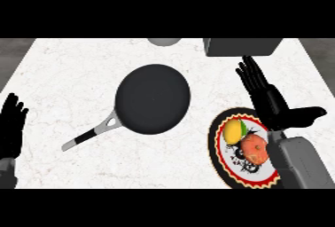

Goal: Pick the squash from the plate and place it in the pan

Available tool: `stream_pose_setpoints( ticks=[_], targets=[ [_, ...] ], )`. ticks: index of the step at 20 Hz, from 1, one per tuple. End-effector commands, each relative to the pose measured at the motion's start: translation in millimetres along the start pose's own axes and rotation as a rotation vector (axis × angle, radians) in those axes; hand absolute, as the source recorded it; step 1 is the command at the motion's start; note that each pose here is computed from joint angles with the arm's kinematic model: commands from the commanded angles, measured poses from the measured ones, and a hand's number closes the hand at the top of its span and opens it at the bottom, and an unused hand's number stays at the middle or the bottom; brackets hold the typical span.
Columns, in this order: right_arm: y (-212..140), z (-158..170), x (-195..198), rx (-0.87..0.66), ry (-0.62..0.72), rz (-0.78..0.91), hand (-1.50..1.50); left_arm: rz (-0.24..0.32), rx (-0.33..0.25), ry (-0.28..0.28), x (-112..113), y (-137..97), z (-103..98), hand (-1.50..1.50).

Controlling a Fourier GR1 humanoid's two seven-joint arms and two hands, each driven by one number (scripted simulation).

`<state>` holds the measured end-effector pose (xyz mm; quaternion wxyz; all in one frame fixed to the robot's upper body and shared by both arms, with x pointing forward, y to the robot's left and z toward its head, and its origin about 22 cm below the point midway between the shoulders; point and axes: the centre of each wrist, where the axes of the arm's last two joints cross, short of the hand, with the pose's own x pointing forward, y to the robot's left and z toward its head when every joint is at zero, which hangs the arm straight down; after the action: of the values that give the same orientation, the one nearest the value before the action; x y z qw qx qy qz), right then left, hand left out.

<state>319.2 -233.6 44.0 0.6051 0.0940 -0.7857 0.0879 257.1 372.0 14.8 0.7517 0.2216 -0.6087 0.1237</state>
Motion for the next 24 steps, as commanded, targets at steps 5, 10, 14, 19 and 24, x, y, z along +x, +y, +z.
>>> stream_pose_setpoints(
  ticks=[5, 10, 14, 19, 24],
  targets=[
    [-23, 15, 47, 0.048, -0.106, -0.006, -1.5, -0.282, -0.093, -0.013, 16, 5, -5, 0.0],
    [-94, 63, 12, -0.606, 0.064, 0.344, 1.5, -0.263, -0.086, 0.066, -11, 12, 7, 0.0],
    [-52, 115, -11, -0.691, -0.145, 0.164, -1.5, -0.306, -0.154, 0.057, -5, -7, 6, 0.0],
    [-50, 159, 23, -0.503, -0.108, 0.306, -1.5, -0.29, -0.179, 0.06, -6, -17, -1, 0.0],
    [-67, 164, 79, -0.449, 0.057, 0.554, -1.5, -0.286, -0.188, 0.054, -5, -27, 10, 0.0]
  ],
)
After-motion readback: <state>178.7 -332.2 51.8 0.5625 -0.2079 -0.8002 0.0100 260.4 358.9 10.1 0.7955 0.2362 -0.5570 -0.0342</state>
